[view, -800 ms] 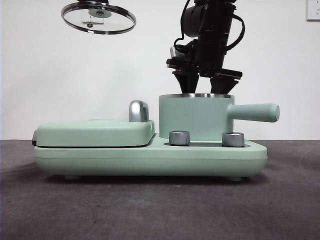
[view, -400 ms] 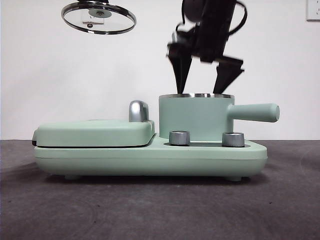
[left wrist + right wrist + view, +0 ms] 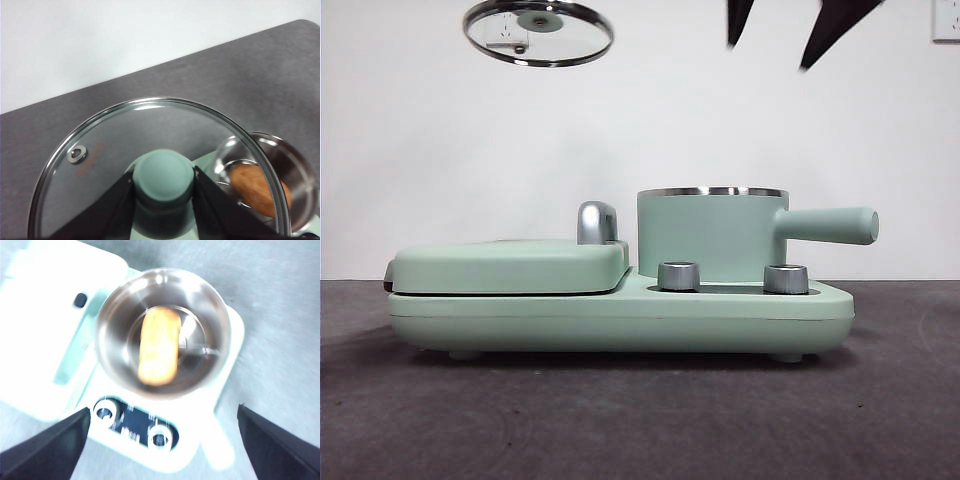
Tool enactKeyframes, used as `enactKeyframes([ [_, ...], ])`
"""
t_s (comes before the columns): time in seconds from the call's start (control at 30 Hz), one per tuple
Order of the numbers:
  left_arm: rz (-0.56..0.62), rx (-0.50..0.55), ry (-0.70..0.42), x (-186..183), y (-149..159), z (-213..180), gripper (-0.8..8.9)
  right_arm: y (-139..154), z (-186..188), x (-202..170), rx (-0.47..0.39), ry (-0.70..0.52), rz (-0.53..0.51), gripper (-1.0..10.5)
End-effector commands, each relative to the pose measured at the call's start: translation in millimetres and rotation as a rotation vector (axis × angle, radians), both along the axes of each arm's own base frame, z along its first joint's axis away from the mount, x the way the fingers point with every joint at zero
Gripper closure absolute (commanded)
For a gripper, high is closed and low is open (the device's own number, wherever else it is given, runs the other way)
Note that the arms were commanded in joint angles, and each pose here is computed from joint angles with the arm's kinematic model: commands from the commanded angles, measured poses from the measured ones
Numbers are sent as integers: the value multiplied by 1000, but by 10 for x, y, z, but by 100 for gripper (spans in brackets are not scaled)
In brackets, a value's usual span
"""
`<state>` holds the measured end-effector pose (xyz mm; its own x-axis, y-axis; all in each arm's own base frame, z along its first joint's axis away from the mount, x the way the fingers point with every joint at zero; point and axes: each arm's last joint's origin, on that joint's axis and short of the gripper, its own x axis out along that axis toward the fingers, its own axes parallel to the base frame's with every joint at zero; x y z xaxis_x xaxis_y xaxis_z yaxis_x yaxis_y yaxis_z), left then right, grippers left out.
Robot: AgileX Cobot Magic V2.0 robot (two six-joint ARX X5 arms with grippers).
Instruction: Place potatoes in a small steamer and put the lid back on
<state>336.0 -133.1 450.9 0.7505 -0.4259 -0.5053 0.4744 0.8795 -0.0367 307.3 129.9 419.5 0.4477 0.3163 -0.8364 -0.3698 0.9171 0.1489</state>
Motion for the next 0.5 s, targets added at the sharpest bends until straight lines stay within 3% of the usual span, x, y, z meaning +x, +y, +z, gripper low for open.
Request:
enactKeyframes([
  [0.03, -26, -30, -44, -34, -100, 98, 734, -88, 63, -284, -36, 34, 9, 481],
  [0.23, -97, -29, -39, -124, -345, 77, 734, -303, 80, -947, -49, -13, 22, 481],
  [0.5, -220, 13, -22, -147, -779, -107, 734, -534, -226, -1669, 67, -194, 40, 483],
])
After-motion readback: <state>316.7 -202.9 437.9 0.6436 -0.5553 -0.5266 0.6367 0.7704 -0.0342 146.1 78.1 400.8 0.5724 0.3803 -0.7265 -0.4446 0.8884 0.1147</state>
